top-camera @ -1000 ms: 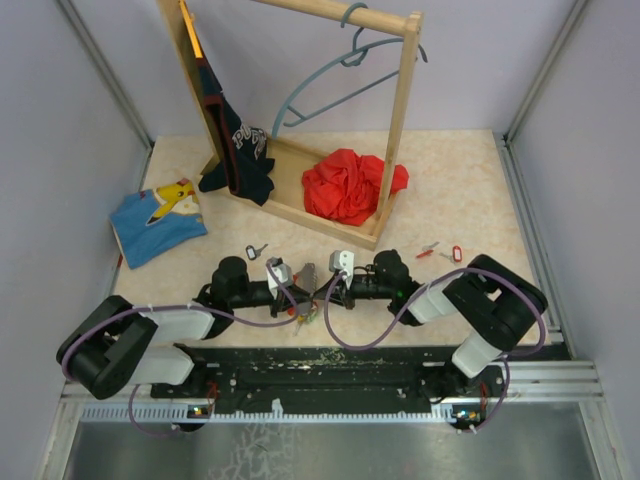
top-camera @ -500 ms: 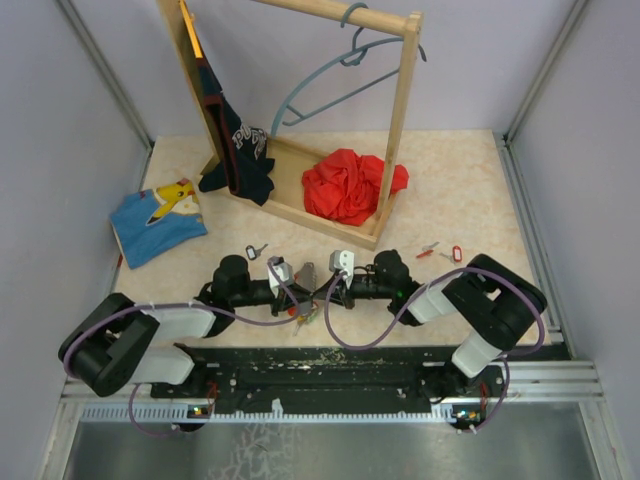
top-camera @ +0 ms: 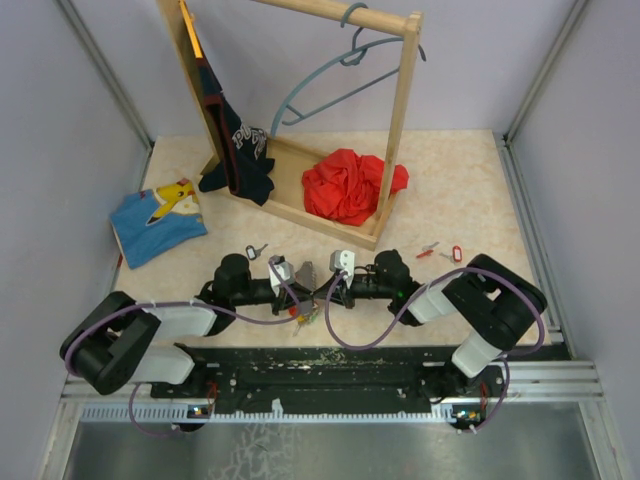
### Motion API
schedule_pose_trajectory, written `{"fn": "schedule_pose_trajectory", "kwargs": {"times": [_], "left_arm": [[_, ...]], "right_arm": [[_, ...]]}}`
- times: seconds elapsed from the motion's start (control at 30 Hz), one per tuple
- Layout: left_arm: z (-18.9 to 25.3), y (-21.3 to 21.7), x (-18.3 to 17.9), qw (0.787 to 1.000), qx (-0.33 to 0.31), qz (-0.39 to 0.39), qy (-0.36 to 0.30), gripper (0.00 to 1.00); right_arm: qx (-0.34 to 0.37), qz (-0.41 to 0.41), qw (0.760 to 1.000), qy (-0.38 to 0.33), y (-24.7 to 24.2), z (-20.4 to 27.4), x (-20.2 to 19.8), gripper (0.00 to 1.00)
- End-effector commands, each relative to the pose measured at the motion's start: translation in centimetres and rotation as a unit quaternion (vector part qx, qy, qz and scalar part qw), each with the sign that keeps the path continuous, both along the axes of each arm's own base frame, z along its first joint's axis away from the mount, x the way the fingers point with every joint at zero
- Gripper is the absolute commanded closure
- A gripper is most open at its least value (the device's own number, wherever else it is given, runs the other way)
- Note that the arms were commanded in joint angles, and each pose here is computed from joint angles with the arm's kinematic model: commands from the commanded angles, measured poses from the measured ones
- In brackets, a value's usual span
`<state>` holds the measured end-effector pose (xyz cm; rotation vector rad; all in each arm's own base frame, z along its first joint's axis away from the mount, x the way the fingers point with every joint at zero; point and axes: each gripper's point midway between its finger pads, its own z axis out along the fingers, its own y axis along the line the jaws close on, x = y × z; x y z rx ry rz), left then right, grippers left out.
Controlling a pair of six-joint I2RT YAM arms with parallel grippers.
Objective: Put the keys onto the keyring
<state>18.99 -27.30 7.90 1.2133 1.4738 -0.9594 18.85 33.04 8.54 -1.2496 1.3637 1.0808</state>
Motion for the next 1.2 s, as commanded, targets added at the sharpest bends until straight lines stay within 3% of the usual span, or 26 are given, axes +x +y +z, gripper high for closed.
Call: {"fn": "schedule_pose_trajectory", "kwargs": {"times": [0.0, 0.17, 0.33, 0.47, 0.6, 0.83, 1.0, 1.17], "left_arm": [[0.2, -0.4, 0.3, 1.0, 0.002, -0.004, -0.006, 0.78], [0.2, -0.3, 0.3, 1.0, 0.003, -0.003, -0.005, 0.82], [0.2, -0.3, 0.4, 1.0, 0.003, -0.001, -0.007, 1.0], [0.5, -0.2, 0.4, 1.0, 0.001, -0.001, -0.017, 1.0], [0.5, -0.2, 0.3, 0.999, 0.01, -0.001, -0.039, 1.0], [0.2, -0.5, 0.0, 0.995, 0.035, -0.001, -0.096, 1.0], [0.4, -0.5, -0.1, 0.991, 0.039, 0.003, -0.129, 1.0], [0.3, -0.7, -0.1, 0.988, 0.049, 0.005, -0.146, 1.0]], "right_arm": [[0.045, 0.004, 0.998, -0.045, 0.5, 3.2, 0.5, 1.0], [0.046, 0.006, 0.998, -0.045, 0.5, 3.3, 0.4, 1.0], [0.045, 0.003, 0.998, -0.044, 0.4, 3.2, 0.4, 1.0], [0.04, -0.012, 0.998, -0.043, 0.0, 3.3, 0.7, 1.0], [0.031, -0.04, 0.998, -0.039, -0.9, 3.6, 0.8, 0.82], [-0.031, -0.137, 0.99, 0.002, -3.8, 3.6, 2.0, 0.67], [-0.073, -0.247, 0.965, 0.057, -6.8, 3.6, 3.4, 0.54], [-0.13, -0.378, 0.909, 0.118, -10.7, 3.0, 4.9, 0.45]]}}
